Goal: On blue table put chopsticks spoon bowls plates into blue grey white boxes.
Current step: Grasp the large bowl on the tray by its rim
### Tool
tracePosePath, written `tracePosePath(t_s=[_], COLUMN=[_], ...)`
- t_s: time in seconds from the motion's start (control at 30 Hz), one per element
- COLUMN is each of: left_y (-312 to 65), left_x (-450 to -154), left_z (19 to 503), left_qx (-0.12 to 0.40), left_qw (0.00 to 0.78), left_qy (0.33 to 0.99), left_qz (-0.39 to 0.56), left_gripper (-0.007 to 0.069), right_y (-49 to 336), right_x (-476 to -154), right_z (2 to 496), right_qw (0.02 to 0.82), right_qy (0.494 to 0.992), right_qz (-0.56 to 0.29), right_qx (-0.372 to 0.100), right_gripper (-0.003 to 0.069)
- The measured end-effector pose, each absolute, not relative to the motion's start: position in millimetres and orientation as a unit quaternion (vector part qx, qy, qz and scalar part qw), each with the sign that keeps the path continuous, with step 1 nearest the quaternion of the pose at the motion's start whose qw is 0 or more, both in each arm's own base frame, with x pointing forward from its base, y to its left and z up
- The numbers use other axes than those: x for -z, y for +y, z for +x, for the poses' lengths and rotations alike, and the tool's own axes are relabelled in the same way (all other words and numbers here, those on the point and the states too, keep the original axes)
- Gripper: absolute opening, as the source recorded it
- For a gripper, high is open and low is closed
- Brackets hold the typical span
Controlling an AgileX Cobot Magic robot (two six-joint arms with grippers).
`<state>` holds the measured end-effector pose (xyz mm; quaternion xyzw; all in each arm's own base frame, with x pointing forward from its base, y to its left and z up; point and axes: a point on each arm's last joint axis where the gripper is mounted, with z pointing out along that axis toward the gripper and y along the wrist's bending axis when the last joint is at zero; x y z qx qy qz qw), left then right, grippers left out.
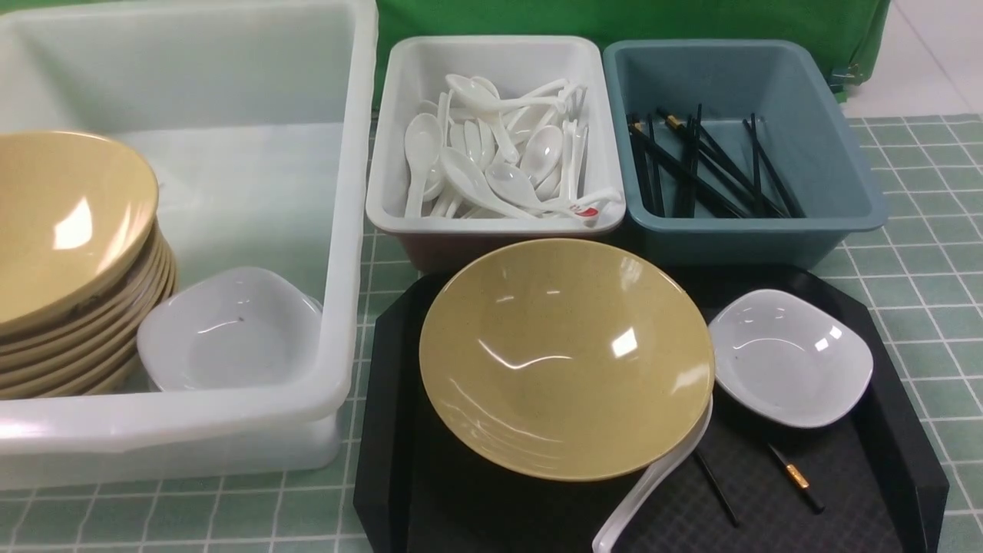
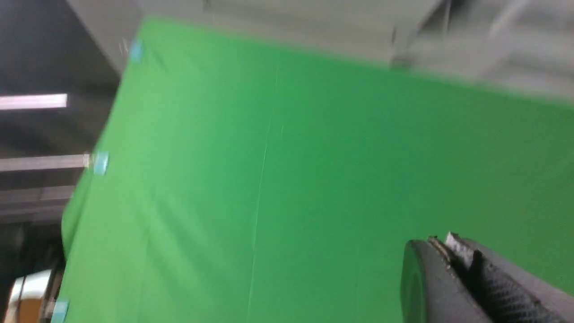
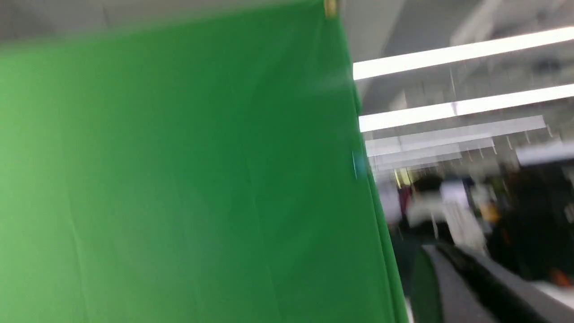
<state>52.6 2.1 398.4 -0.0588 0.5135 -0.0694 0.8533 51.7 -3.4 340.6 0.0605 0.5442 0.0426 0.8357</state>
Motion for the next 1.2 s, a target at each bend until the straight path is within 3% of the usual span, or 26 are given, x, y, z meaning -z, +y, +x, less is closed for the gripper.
tracePosePath(t_s=[0.1, 0.2, 0.23, 0.33, 0.5, 0.63, 0.77, 0.9, 0.97, 1.0, 1.07, 1.1, 1.2], left_y=[0.1, -14.2, -15.9, -53.4, -114.6, -152.7, -173.2, -181.1, -182.8, -183.8, -184.0, -184.2, -187.1], left_x=[-400.0, -389.0, -386.6, -372.0, -350.9, -338.3, -331.1, -318.3, -312.7, -305.3, -301.7, -295.0, -277.2], left_z=[99.1, 146.6, 148.8, 181.2, 206.5, 223.6, 244.9, 265.6, 271.9, 280.8, 285.2, 292.2, 303.9], left_qx=[0.076, 0.112, 0.113, 0.14, 0.154, 0.16, 0.156, 0.119, 0.104, 0.076, 0.061, 0.038, 0.013], left_qw=[0.787, 0.666, 0.651, 0.507, 0.362, 0.292, 0.271, 0.26, 0.253, 0.243, 0.239, 0.235, 0.225], left_qy=[0.61, 0.736, 0.749, 0.848, 0.889, 0.894, 0.896, 0.899, 0.9, 0.901, 0.901, 0.901, 0.9], left_qz=[-0.059, -0.044, -0.04, 0.061, 0.234, 0.299, 0.315, 0.332, 0.339, 0.352, 0.358, 0.363, 0.373], left_gripper=[0.0004, 0.0004, 0.0004, 0.0004, 0.0004, 0.0004, 0.0004, 0.0026, 0.0058, 0.0129, 0.0176, 0.0265, 0.0383], right_y=[-3.8, -4.0, -3.9, -2.0, 6.0, 18.2, 35.1, 54.1, 59.8, 66.0, 68.4, 71.2, 72.5], right_x=[-335.0, -306.9, -303.4, -271.1, -257.3, -248.3, -236.6, -228.0, -227.1, -226.2, -226.2, -226.7, -227.6], right_z=[83.1, 110.3, 111.3, 126.1, 137.0, 144.9, 147.3, 145.1, 144.1, 142.9, 142.7, 143.5, 145.4], right_qw=[0.748, 0.621, 0.606, 0.466, 0.415, 0.408, 0.361, 0.321, 0.317, 0.316, 0.318, 0.325, 0.337], right_qy=[0.66, 0.781, 0.792, 0.884, 0.909, 0.909, 0.92, 0.923, 0.92, 0.914, 0.911, 0.905, 0.901], right_qz=[0.06, 0.065, 0.065, 0.029, -0.027, -0.064, -0.12, -0.177, -0.195, -0.222, -0.232, -0.243, -0.245], right_qx=[-0.033, -0.031, -0.031, -0.018, -0.035, -0.058, -0.091, -0.117, -0.122, -0.125, -0.125, -0.124, -0.123], right_gripper=[0.0036, 0.0036, 0.0036, 0.0036, 0.0036, 0.0036, 0.0036, 0.0036, 0.0036, 0.0036, 0.0036, 0.0036, 0.0036])
